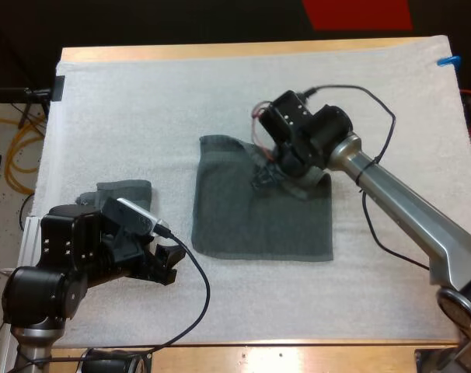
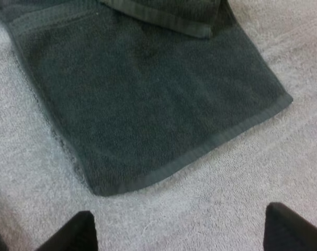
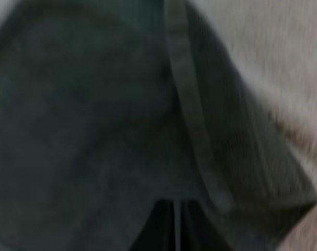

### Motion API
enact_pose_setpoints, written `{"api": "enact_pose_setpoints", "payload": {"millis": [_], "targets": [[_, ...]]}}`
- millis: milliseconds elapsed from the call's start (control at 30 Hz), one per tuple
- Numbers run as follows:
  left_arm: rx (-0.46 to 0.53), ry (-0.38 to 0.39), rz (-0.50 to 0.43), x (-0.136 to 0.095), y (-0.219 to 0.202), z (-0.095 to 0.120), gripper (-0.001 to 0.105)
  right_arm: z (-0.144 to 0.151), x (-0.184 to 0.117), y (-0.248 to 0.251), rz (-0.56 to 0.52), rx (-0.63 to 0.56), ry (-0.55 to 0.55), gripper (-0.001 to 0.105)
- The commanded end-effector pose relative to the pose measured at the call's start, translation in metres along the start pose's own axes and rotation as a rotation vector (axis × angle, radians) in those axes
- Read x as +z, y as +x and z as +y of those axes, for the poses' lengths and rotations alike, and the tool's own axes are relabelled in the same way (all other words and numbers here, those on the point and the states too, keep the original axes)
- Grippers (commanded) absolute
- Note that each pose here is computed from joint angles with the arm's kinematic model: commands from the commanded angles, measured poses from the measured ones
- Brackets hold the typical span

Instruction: Pick towel from pile fold and stack

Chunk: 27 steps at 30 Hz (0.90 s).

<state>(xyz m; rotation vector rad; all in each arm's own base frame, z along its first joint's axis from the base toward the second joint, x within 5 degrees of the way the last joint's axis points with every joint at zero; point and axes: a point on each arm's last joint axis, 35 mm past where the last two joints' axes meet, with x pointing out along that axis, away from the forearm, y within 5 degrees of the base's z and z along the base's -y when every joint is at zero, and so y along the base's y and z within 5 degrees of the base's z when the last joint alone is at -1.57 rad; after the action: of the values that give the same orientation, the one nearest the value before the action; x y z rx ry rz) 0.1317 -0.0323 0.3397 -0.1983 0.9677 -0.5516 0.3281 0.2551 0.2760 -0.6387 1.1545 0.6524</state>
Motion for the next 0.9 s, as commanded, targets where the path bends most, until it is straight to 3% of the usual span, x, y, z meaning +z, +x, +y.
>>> {"api": "enact_pose_setpoints", "payload": {"millis": [0,200,500,667,867], "targets": [[0.001,0.0,-0.006,0.001,-0.002,-0.001,0.064,-0.008,-0.007,0.012,0.046,0.025,0.018,0.0],[0.001,0.0,-0.006,0.001,-0.002,-0.001,0.064,-0.039,-0.027,0.06,0.197,0.085,0.127,0.0],[0.001,0.0,-0.006,0.001,-0.002,-0.001,0.064,-0.04,-0.045,0.116,0.399,0.141,0.095,0.0],[0.001,0.0,-0.006,0.001,-0.002,-0.001,0.064,-0.041,-0.043,0.132,0.381,0.135,0.096,0.0],[0.001,0.0,-0.006,0.001,-0.002,-0.001,0.064,-0.048,-0.026,0.14,0.223,0.059,0.132,0.0]]}}
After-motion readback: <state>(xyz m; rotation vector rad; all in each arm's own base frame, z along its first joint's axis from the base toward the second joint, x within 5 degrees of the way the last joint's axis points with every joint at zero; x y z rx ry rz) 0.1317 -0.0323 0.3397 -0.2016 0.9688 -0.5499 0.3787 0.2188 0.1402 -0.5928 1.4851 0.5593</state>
